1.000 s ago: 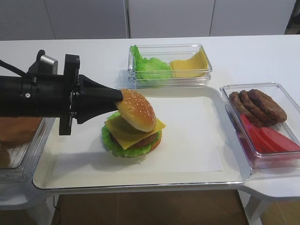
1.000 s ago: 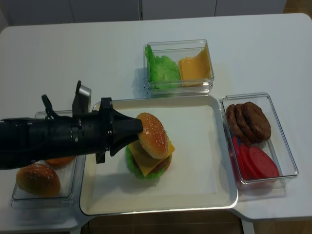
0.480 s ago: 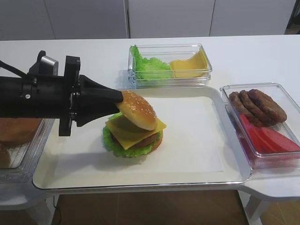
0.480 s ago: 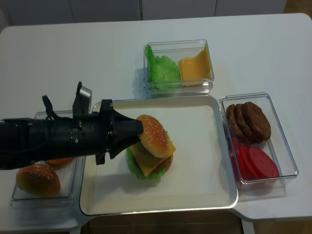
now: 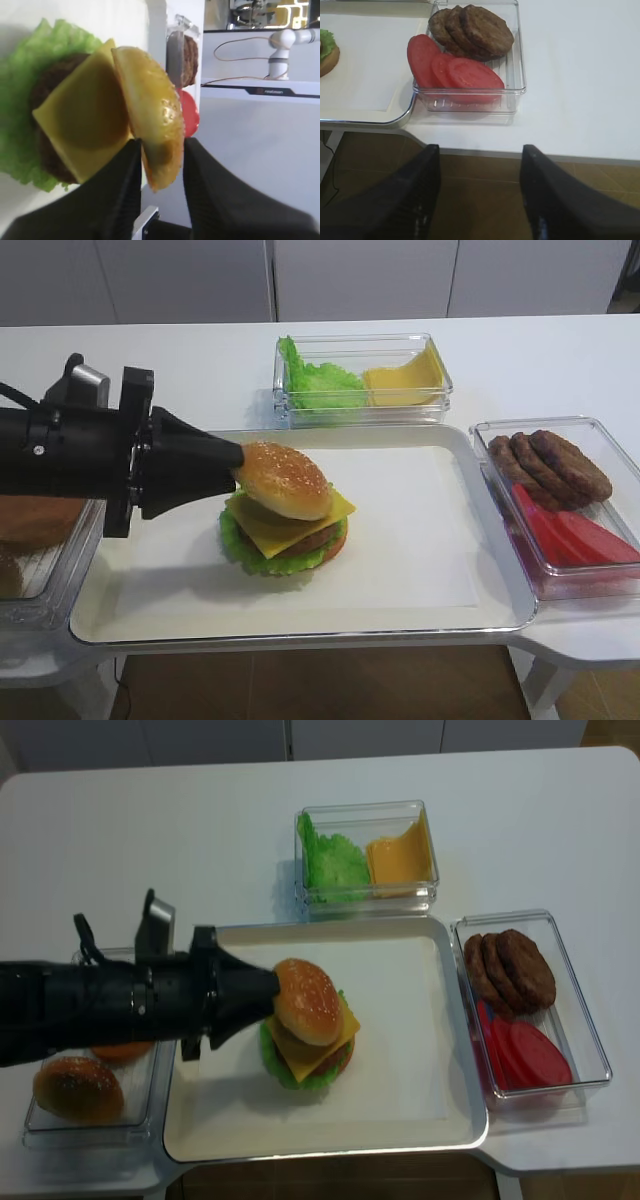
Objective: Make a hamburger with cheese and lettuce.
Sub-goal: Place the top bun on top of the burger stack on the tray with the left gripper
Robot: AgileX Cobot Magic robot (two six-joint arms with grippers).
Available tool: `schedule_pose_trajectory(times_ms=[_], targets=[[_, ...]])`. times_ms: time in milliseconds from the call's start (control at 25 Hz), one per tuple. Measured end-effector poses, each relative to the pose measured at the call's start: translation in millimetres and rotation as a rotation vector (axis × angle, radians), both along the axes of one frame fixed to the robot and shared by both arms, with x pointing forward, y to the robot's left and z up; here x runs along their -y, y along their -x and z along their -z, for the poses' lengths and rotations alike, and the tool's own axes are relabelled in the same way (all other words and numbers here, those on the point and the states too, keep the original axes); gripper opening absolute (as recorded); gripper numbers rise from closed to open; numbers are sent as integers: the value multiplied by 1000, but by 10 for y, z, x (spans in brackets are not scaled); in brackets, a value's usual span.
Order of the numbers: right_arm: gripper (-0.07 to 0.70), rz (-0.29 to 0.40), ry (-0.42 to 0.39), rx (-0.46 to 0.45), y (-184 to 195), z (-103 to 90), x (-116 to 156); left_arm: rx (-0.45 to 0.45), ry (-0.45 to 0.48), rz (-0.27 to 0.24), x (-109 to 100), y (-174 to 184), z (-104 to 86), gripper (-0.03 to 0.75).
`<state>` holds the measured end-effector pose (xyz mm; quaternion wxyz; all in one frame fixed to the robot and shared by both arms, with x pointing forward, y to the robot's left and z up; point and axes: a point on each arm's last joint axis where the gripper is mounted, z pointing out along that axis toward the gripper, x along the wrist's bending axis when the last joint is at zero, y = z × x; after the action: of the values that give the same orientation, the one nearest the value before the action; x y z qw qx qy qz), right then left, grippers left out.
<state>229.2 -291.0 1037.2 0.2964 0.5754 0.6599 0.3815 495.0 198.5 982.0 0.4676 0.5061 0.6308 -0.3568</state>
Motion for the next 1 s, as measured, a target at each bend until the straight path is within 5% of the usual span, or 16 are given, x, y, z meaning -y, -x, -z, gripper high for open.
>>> schedule_pose_trajectory(times_ms=[1000], targets=[[405, 0, 0, 0, 0, 0, 0, -9, -57, 38, 5, 36, 49, 217]])
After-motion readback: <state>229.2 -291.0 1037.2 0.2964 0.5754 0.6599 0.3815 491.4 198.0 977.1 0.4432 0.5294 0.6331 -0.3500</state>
